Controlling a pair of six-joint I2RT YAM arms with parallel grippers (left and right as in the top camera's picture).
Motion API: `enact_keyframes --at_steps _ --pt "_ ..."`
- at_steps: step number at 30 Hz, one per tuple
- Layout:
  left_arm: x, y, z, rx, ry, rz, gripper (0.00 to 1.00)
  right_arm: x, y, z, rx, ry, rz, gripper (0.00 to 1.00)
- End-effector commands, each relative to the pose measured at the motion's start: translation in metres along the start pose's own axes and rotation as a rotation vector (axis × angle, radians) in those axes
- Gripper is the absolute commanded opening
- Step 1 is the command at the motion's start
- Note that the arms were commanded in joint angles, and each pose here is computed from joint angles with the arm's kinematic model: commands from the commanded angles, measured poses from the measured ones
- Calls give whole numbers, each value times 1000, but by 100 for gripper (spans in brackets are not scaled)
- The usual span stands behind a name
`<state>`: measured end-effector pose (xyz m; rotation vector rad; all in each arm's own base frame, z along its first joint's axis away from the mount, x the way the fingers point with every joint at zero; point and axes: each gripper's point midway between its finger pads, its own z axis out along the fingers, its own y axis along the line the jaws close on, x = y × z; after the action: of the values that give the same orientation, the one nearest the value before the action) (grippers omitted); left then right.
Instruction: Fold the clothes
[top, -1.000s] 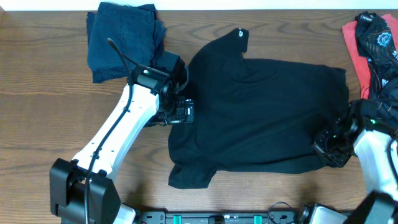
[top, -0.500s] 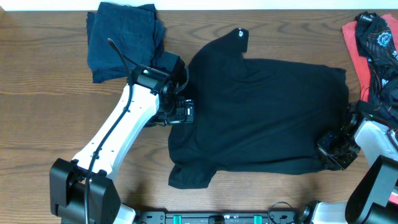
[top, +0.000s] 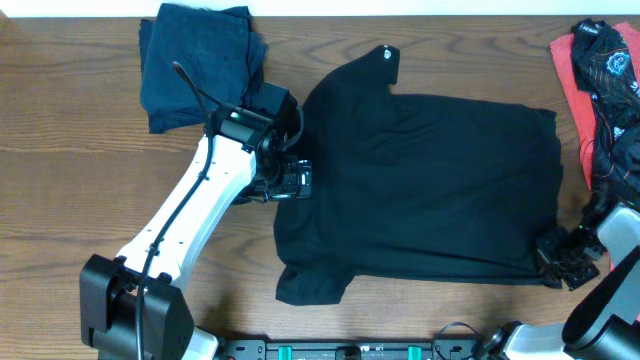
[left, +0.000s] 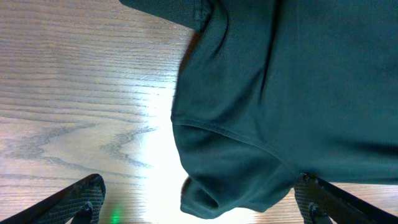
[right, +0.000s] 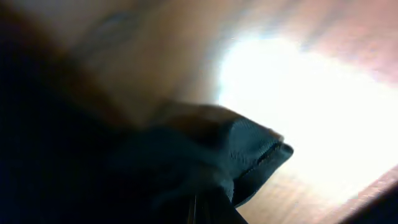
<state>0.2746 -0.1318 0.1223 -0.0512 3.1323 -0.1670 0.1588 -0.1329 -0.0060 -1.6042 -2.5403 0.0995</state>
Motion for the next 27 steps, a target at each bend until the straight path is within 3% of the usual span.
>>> enact_keyframes --at_steps 1,11,20,23,25,27 --pt "0 2 1 -6 10 11 98 -5 -28 7 81 -6 86 5" --pt "0 2 1 -8 13 12 98 -13 -67 10 28 48 358 2" --pt "-4 0 1 0 -4 13 98 -35 -63 -35 -70 15 405 2" --pt "-9 -3 1 10 -24 15 98 -46 -50 -64 -167 -26 369 4" --pt "-14 -9 1 39 -45 34 98 -53 -29 -88 -311 -59 253 5" --pt "-20 -28 0 138 -60 109 98 -53 -1 -112 -483 -89 80 22"
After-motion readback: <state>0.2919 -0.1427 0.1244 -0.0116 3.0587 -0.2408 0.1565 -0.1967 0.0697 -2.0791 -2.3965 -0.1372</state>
